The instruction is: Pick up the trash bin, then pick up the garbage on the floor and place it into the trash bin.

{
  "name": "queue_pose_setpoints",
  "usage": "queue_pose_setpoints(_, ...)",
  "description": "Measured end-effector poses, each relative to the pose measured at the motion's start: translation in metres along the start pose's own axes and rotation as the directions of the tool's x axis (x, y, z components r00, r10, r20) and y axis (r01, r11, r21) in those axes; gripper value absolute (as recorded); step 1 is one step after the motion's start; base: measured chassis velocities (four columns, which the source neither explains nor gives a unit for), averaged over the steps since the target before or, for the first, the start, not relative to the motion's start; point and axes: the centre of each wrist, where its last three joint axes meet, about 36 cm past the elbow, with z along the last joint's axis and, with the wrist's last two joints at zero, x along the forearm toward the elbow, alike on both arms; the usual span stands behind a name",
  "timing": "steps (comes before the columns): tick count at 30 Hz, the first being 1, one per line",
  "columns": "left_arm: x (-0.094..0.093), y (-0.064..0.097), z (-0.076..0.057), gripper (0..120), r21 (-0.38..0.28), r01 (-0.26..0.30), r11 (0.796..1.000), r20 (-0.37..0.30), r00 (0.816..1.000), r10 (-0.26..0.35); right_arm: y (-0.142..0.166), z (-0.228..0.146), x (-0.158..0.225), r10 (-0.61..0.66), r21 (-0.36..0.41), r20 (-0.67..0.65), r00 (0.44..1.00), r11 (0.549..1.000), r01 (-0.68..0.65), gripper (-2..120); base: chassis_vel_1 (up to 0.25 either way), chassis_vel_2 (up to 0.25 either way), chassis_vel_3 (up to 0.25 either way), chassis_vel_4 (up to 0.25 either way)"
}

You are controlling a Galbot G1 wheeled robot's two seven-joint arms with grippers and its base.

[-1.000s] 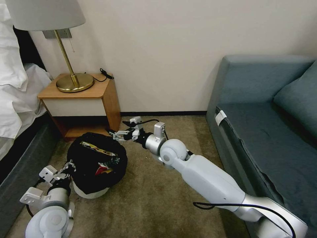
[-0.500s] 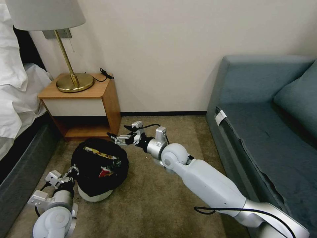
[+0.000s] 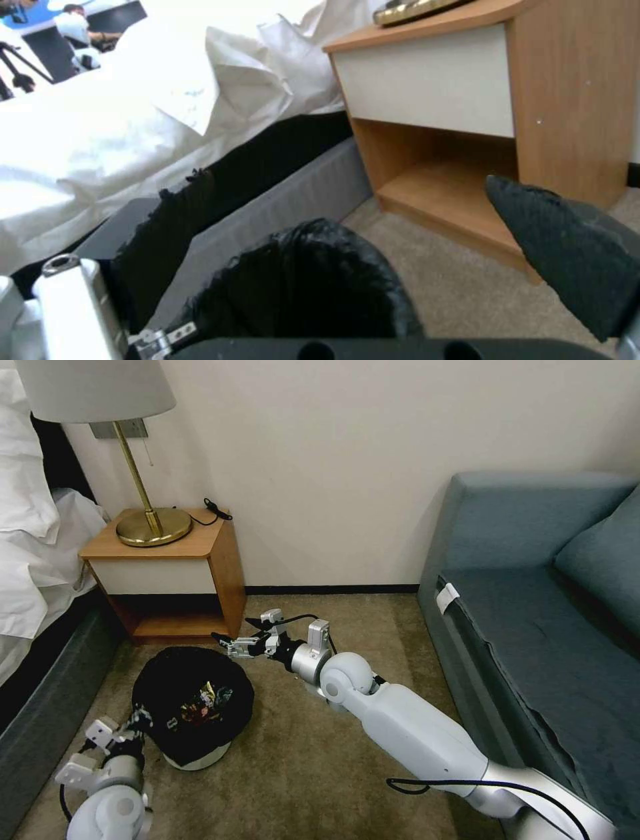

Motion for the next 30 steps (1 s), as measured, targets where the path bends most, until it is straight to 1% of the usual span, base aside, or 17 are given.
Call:
queue_pose_setpoints(2,0.003,0.001,-0.003,36,-0.032,0.016,0.999,0.019,1.0,-0.016,0.0,-0.001,0.001,0.007,0.0,0.004,1.0,1.0,-0.007,100,0.0,0.0,0.0,0.0)
queue_pose_setpoints(4,0.008,0.002,-0.009,48,-0.096,0.044,0.994,0.066,0.997,-0.038,-0.002,-0.003,0.002,0.022,0.0,0.012,1.0,1.0,-0.022,100,0.0,0.0,0.0,0.0)
queue_pose_setpoints(7,0.009,0.002,-0.012,50,-0.124,0.056,0.991,0.089,0.995,-0.045,-0.002,-0.004,0.002,0.028,-0.001,0.017,0.999,1.0,-0.028,100,0.0,0.0,0.0,0.0)
queue_pose_setpoints(9,0.014,-0.001,-0.023,66,-0.202,0.09,0.975,0.164,0.985,-0.057,-0.005,-0.006,0.004,0.054,-0.005,0.032,0.998,0.999,-0.054,100,0.0,0.0,0.0,0.0)
queue_pose_setpoints(13,0.018,-0.005,-0.029,76,-0.249,0.11,0.962,0.211,0.976,-0.057,-0.007,-0.007,0.006,0.078,-0.008,0.041,0.996,0.997,-0.078,100,0.0,0.0,0.0,0.0)
queue_pose_setpoints(15,0.02,-0.011,-0.035,88,-0.307,0.14,0.941,0.28,0.959,-0.051,-0.011,-0.008,0.009,0.115,-0.017,0.056,0.992,0.993,-0.114,100,0.0,0.0,0.0,0.0)
queue_pose_setpoints(18,0.021,-0.015,-0.039,94,-0.344,0.148,0.927,0.316,0.948,-0.034,-0.015,-0.009,0.012,0.146,-0.027,0.066,0.987,0.989,-0.145,100,0.0,0.0,0.0,0.0)
queue_pose_setpoints(20,0.024,-0.021,-0.043,99,-0.402,0.13,0.906,0.343,0.939,0.018,-0.023,-0.008,0.014,0.198,-0.046,0.081,0.977,0.98,-0.195,100,0.0,0.0,0.0,0.0)
queue_pose_setpoints(21,0.024,-0.021,-0.043,99,-0.402,0.13,0.906,0.343,0.939,0.018,-0.023,-0.008,0.014,0.198,-0.046,0.081,0.977,0.98,-0.195,100,0.0,0.0,0.0,0.0)
queue_pose_setpoints(22,0.026,-0.027,-0.046,100,-0.447,0.097,0.889,0.349,0.934,0.074,-0.031,-0.006,0.017,0.24,-0.066,0.091,0.966,0.97,-0.235,100,0.0,0.0,0.0,0.0)
queue_pose_setpoints(23,0.026,-0.027,-0.046,100,-0.447,0.097,0.889,0.349,0.934,0.074,-0.031,-0.006,0.017,0.24,-0.066,0.091,0.966,0.97,-0.235,100,0.0,0.0,0.0,0.0)
queue_pose_setpoints(24,0.026,-0.031,-0.048,100,-0.483,0.067,0.873,0.348,0.93,0.122,-0.037,-0.005,0.019,0.272,-0.08,0.098,0.957,0.961,-0.265,100,0.0,0.0,0.0,0.0)
queue_pose_setpoints(25,0.025,-0.037,-0.05,100,-0.536,0.03,0.844,0.343,0.921,0.185,-0.047,-0.003,0.023,0.321,-0.094,0.106,0.941,0.946,-0.312,100,0.0,0.0,0.0,0.0)
queue_pose_setpoints(26,0.025,-0.037,-0.05,100,-0.536,0.03,0.844,0.343,0.921,0.185,-0.047,-0.003,0.023,0.321,-0.094,0.106,0.941,0.946,-0.312,100,0.0,0.0,0.0,0.0)
queue_pose_setpoints(27,0.023,-0.041,-0.053,100,-0.562,0.013,0.827,0.339,0.916,0.216,-0.053,-0.001,0.026,0.349,-0.1,0.11,0.931,0.935,-0.339,100,0.0,0.0,0.0,0.0)
queue_pose_setpoints(28,0.023,-0.041,-0.053,100,-0.562,0.013,0.827,0.339,0.916,0.216,-0.053,-0.001,0.026,0.349,-0.1,0.11,0.931,0.935,-0.339,100,0.0,0.0,0.0,0.0)
queue_pose_setpoints(30,0.013,-0.051,-0.058,100,-0.624,-0.024,0.781,0.32,0.904,0.284,-0.069,0.008,0.038,0.437,-0.144,0.11,0.893,0.896,-0.421,100,0.0,0.0,0.0,0.0)
